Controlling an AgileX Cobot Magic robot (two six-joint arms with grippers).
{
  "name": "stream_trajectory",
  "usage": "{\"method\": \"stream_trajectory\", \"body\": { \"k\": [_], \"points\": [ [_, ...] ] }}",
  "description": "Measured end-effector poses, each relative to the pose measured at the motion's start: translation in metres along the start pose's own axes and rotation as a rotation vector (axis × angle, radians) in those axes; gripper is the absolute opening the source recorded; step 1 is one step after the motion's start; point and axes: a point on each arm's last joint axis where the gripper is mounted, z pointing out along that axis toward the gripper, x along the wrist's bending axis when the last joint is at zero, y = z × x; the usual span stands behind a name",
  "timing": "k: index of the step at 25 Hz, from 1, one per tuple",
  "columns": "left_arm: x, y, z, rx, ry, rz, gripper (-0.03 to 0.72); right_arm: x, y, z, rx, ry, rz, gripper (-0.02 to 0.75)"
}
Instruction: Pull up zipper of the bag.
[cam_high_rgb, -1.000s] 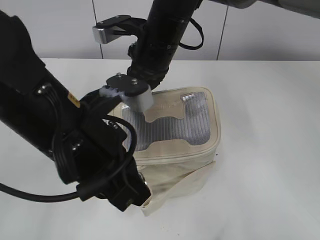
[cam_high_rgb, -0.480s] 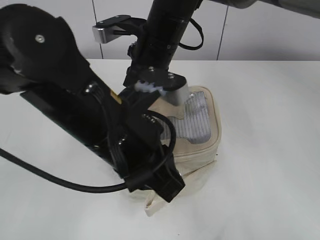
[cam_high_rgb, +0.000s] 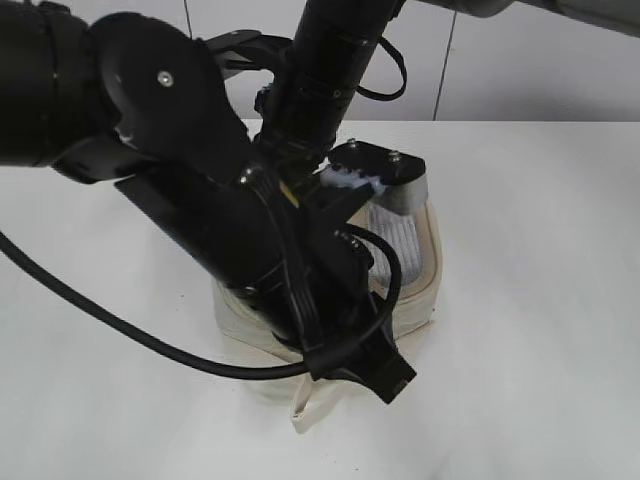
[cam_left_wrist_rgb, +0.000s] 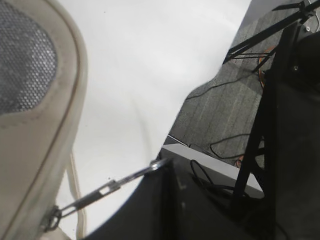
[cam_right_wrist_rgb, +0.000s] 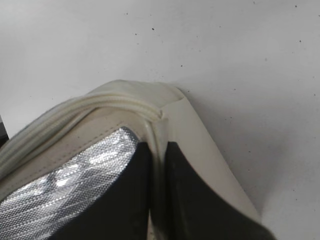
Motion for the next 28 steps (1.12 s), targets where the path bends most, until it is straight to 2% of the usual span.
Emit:
{"method": "stream_trajectory", "body": {
  "k": [10, 13, 16, 18, 20, 28],
  "points": [
    [-0.002, -0.004, 0.0, 0.053, -0.029, 0.001, 0.001, 0.0, 0.0, 0.0, -0.001, 0.002, 0.007, 0.05],
    [-0.004, -0.006, -0.001, 0.081, -0.04, 0.01, 0.083, 0.0, 0.0, 0.0, -0.001, 0.002, 0.029, 0.06],
    [-0.008, -0.006, -0.01, 0.073, -0.028, 0.011, 0.232, 0.0, 0.0, 0.0, -0.002, 0.0, 0.043, 0.124],
    [-0.012, -0.006, -0.022, 0.052, -0.003, 0.022, 0.305, 0.0, 0.001, -0.001, -0.006, -0.001, 0.057, 0.185],
    [-0.014, -0.006, -0.038, 0.028, 0.044, 0.046, 0.341, 0.0, 0.002, -0.002, -0.012, -0.005, 0.068, 0.228],
    [-0.016, -0.013, -0.09, -0.052, 0.269, 0.048, 0.363, -0.001, 0.002, -0.004, -0.019, -0.009, 0.083, 0.258]
  ]
}}
